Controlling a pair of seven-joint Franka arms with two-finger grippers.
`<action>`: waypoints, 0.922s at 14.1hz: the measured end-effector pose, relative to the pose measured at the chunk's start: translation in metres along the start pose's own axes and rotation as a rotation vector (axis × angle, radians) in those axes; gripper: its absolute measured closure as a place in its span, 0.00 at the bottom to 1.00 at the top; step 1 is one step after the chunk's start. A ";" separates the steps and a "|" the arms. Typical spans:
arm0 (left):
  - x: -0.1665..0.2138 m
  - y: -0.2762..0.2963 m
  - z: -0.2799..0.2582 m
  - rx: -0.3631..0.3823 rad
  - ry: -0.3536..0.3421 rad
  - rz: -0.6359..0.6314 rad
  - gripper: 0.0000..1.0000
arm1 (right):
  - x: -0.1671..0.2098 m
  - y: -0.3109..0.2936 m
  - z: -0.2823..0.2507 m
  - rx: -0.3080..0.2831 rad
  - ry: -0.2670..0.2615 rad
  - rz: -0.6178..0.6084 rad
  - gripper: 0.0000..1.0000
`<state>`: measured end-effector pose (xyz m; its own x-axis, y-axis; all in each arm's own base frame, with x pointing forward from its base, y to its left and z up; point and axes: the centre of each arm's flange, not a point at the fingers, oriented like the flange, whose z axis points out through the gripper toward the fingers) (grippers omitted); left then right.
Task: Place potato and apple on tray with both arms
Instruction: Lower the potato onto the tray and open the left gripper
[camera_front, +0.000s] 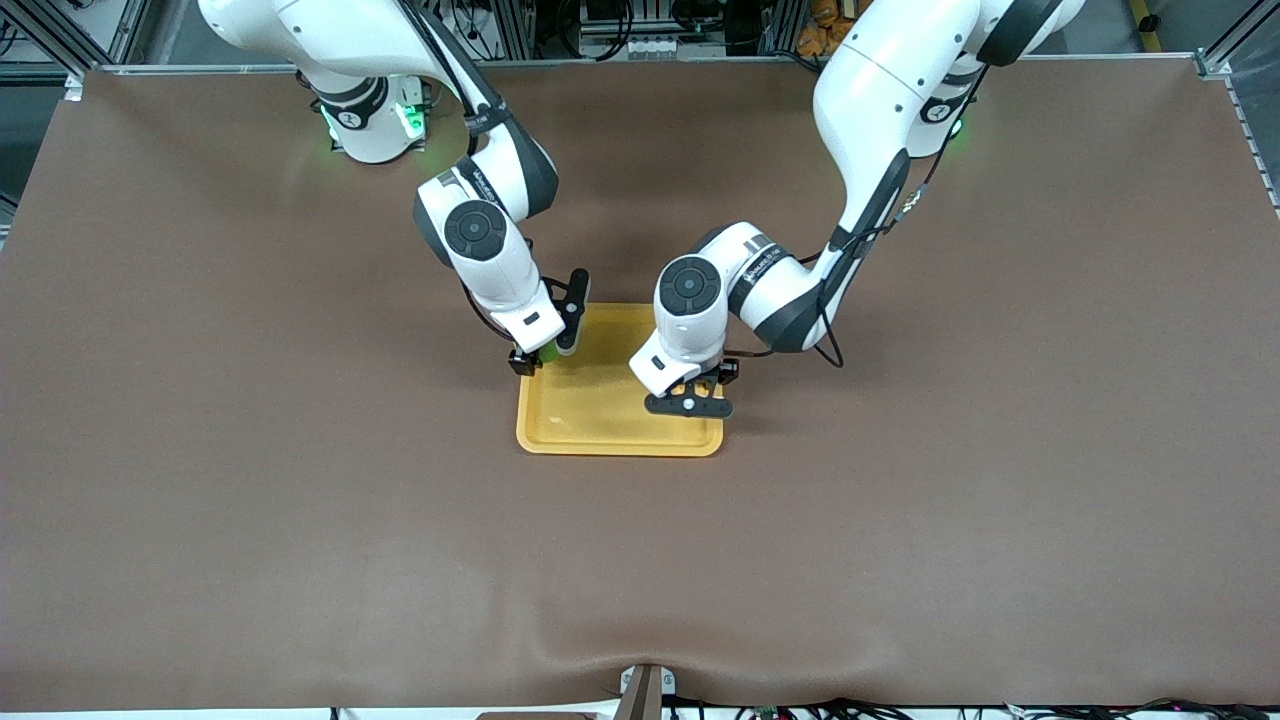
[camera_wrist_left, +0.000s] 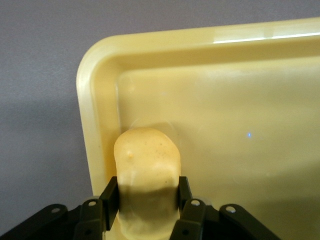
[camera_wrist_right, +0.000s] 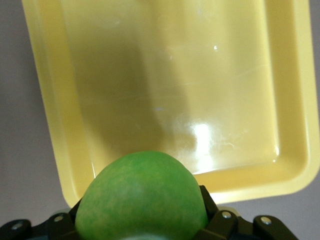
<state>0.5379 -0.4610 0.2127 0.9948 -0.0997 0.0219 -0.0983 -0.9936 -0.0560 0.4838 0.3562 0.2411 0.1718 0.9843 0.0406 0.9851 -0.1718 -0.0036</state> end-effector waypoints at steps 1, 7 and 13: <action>0.000 0.000 0.003 -0.003 0.001 0.000 0.36 | 0.002 -0.002 0.005 -0.001 0.000 -0.005 0.19; 0.003 0.000 0.002 -0.009 0.011 -0.006 0.00 | 0.009 -0.005 0.010 -0.029 0.020 -0.021 0.19; 0.024 -0.012 -0.032 -0.032 0.062 -0.036 0.00 | 0.013 -0.004 0.027 -0.064 0.037 -0.036 0.19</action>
<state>0.5619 -0.4528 0.2463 0.9942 -0.0661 0.0848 -0.0644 -0.9977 -0.0219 0.4820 0.3705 0.2145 0.1345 0.9880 0.0760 0.9883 -0.1393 0.0620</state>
